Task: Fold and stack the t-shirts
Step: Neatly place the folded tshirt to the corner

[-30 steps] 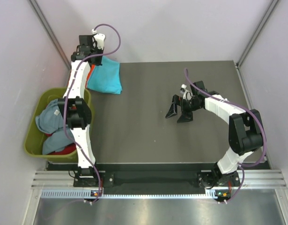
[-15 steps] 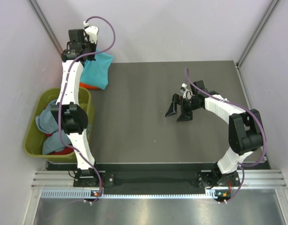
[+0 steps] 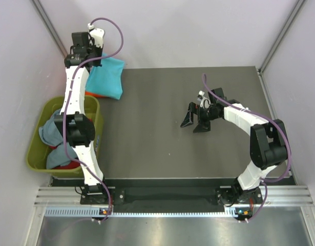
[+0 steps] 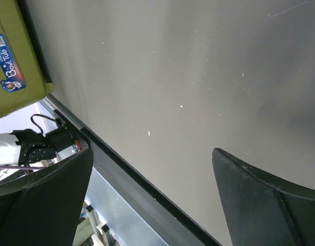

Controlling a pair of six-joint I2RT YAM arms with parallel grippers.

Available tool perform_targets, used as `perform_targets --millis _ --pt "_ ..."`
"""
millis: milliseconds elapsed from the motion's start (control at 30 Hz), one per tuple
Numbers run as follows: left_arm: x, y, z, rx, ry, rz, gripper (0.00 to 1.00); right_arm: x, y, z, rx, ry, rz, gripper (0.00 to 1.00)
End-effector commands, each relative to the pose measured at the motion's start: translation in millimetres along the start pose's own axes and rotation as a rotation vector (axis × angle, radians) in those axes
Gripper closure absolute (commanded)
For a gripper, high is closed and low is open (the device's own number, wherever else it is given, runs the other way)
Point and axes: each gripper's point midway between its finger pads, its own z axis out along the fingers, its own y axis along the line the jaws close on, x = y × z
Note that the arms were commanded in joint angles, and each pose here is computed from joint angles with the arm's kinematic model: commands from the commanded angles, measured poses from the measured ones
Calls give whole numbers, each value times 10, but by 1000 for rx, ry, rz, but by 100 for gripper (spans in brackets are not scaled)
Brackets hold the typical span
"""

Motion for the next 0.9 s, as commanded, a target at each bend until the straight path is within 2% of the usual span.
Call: perform_targets --millis 0,200,567,867 --pt "-344 174 -101 -38 -118 27 100 -45 72 -3 -21 -9 -21 0" --pt "-269 187 -1 -43 -97 39 100 -51 61 15 -18 -2 -10 0" --pt "-249 468 31 -90 -115 19 100 -109 48 91 -21 8 7 1" --pt "-228 483 223 -48 -139 -11 100 -138 40 153 -27 24 19 0"
